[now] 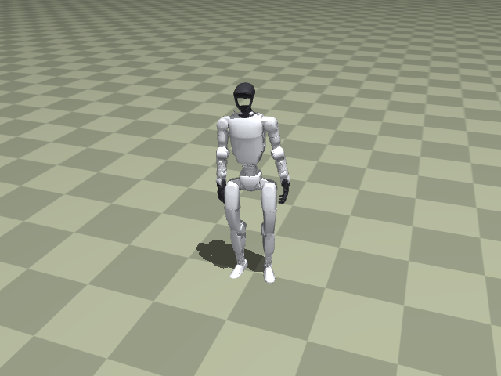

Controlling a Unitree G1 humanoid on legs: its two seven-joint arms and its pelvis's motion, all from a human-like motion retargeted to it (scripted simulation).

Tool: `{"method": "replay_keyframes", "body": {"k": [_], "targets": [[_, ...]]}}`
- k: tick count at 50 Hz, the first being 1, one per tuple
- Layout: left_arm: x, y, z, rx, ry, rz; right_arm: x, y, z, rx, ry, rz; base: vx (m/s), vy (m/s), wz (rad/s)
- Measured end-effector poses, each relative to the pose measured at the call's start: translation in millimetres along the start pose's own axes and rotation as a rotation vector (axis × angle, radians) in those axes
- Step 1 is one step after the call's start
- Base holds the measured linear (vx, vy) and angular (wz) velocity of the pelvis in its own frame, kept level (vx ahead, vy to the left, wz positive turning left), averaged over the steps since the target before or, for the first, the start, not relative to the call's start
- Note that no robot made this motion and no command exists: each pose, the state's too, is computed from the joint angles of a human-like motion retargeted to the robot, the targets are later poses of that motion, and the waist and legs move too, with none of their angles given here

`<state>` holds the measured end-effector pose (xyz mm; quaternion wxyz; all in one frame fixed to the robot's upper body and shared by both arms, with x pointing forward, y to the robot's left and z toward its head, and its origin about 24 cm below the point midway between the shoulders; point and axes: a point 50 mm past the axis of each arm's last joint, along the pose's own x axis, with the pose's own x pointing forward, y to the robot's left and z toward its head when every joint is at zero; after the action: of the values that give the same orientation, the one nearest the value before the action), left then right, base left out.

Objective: Upper body actions

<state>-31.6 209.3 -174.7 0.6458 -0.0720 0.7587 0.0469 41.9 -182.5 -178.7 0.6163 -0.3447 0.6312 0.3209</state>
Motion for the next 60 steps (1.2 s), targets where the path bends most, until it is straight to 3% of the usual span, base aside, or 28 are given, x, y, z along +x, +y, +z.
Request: {"method": "replay_keyframes", "body": {"k": [13,20,29,46,52,60], "targets": [[1,0,-44,-0.050,0.127,-0.010,-1,-1,-18,0.088,0.045,0.004,0.11,0.24,-0.14],[1,0,-33,-0.131,0.097,-0.014,-1,-2,-26,0.251,0.028,-0.043,0.07,0.25,0.05],[-2,7,-6,-0.067,0.062,0.019,-1,6,-37,0.449,0.014,-0.066,0.00,0.07,0.61],[-6,-11,49,0.128,-0.084,-0.025,-1,23,-48,0.500,0.063,-0.052,-0.02,0.02,0.27],[-3,-10,35,0.108,-0.066,-0.011,-1,34,-49,0.501,0.075,-0.048,0.08,-0.04,-0.15],[-2,-6,-1,0.013,0.077,-0.045,-1,4,-31,0.410,-0.003,-0.237,0.01,-0.06,-0.51]]}}
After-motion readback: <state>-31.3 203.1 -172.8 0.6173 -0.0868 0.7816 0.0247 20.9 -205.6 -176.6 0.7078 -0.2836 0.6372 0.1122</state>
